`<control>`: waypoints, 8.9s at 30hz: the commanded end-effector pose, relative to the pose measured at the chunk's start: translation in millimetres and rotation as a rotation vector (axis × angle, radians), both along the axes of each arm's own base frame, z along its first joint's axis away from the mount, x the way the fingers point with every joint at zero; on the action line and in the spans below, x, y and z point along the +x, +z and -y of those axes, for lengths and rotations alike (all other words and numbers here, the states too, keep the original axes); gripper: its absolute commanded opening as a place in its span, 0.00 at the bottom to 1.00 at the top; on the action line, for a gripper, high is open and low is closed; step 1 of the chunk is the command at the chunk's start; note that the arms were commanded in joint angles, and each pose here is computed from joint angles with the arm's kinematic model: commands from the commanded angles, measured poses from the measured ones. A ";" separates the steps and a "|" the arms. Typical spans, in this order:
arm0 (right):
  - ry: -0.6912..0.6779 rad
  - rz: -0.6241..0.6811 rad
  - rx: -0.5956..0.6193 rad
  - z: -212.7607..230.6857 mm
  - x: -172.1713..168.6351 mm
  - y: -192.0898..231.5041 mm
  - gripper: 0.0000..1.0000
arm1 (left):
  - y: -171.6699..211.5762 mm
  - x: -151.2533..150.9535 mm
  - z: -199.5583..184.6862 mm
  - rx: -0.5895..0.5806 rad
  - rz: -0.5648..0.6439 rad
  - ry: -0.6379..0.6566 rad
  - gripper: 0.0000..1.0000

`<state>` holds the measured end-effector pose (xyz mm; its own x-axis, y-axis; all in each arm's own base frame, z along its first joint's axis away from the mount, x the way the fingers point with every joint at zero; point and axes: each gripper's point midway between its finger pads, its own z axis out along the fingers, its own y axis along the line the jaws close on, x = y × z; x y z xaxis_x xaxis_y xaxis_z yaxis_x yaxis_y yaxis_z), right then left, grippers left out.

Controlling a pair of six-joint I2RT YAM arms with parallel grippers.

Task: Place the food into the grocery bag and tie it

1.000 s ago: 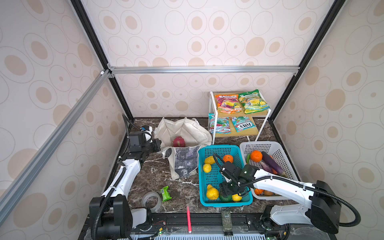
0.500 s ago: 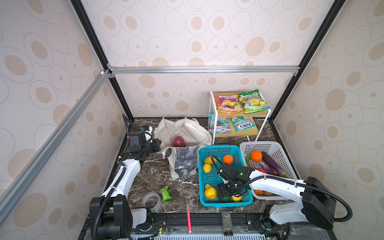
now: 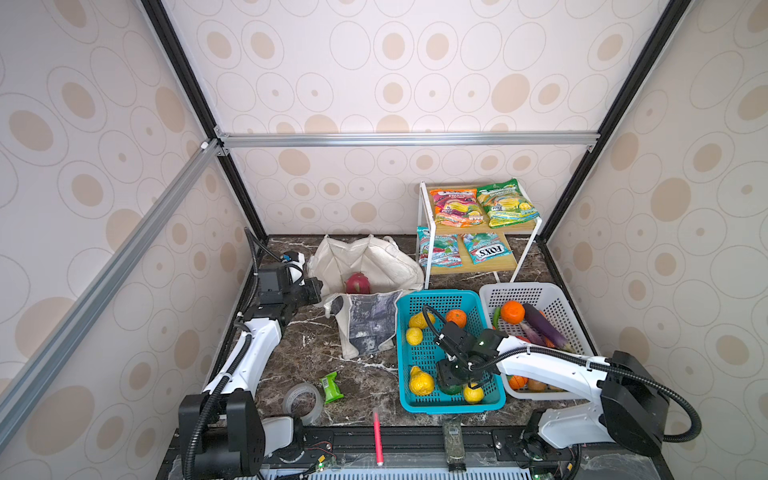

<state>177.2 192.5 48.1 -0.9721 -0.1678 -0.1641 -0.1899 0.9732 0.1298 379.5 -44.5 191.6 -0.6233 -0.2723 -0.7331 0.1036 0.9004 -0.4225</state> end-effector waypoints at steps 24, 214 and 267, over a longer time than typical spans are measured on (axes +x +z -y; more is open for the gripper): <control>-0.016 -0.015 -0.113 10.6 34.1 -26.1 0.68 | 11.4 -3.0 2.1 -0.001 0.026 -0.010 0.00; -0.253 0.816 0.394 47.4 257.4 372.7 0.92 | 39.5 -12.9 -26.5 -0.053 0.172 0.052 0.00; -0.095 0.826 0.642 14.6 239.5 420.8 0.00 | 35.1 -12.9 -31.1 -0.039 0.160 0.078 0.00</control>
